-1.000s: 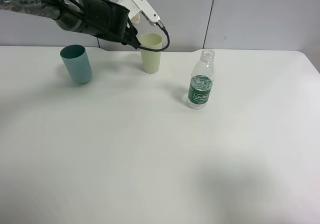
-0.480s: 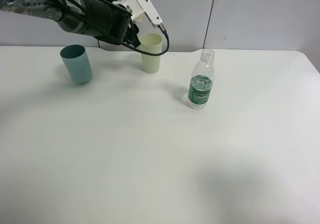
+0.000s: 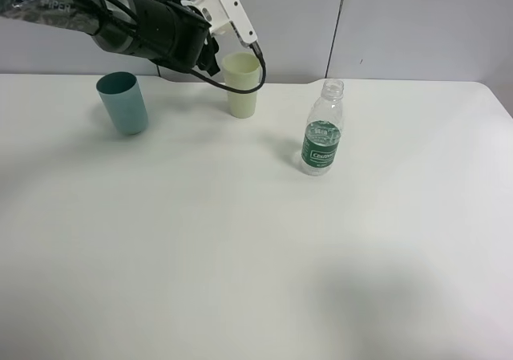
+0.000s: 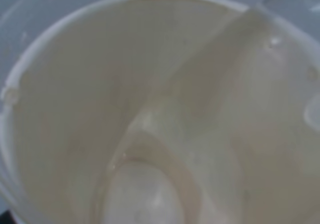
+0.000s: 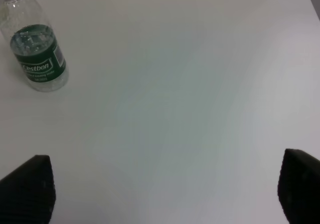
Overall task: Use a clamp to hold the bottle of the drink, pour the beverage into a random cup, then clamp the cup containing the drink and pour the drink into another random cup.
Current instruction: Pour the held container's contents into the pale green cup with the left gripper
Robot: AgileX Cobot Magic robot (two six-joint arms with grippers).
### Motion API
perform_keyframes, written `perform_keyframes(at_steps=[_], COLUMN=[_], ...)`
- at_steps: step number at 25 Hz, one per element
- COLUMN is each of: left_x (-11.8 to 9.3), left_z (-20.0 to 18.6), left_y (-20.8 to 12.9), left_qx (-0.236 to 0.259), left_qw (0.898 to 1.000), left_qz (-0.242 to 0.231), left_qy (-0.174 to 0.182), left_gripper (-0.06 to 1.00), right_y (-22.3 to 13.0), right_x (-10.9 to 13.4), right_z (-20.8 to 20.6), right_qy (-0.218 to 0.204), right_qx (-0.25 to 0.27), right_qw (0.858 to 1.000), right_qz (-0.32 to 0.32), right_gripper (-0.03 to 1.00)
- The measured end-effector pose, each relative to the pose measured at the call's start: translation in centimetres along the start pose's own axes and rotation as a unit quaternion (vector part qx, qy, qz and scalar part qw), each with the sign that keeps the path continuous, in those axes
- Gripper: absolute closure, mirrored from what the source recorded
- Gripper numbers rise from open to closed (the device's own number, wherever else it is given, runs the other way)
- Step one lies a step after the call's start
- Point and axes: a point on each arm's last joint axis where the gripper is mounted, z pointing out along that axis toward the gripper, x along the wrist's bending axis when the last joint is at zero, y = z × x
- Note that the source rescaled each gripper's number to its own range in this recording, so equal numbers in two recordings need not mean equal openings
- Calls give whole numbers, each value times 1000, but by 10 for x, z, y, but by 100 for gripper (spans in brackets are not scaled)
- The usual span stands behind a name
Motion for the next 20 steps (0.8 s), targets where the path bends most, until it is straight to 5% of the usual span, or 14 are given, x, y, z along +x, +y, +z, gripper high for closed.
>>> perform_keyframes(at_steps=[20], left_x=[8], left_z=[0], left_y=[-1], left_qx=[3], left_qw=[999], left_qz=[28], left_qy=[40], left_gripper=[94], right_y=[0], right_x=[0], right_z=[0], right_qy=[0], right_qx=[0], right_qw=[1000], right_qz=[0], right_gripper=[19])
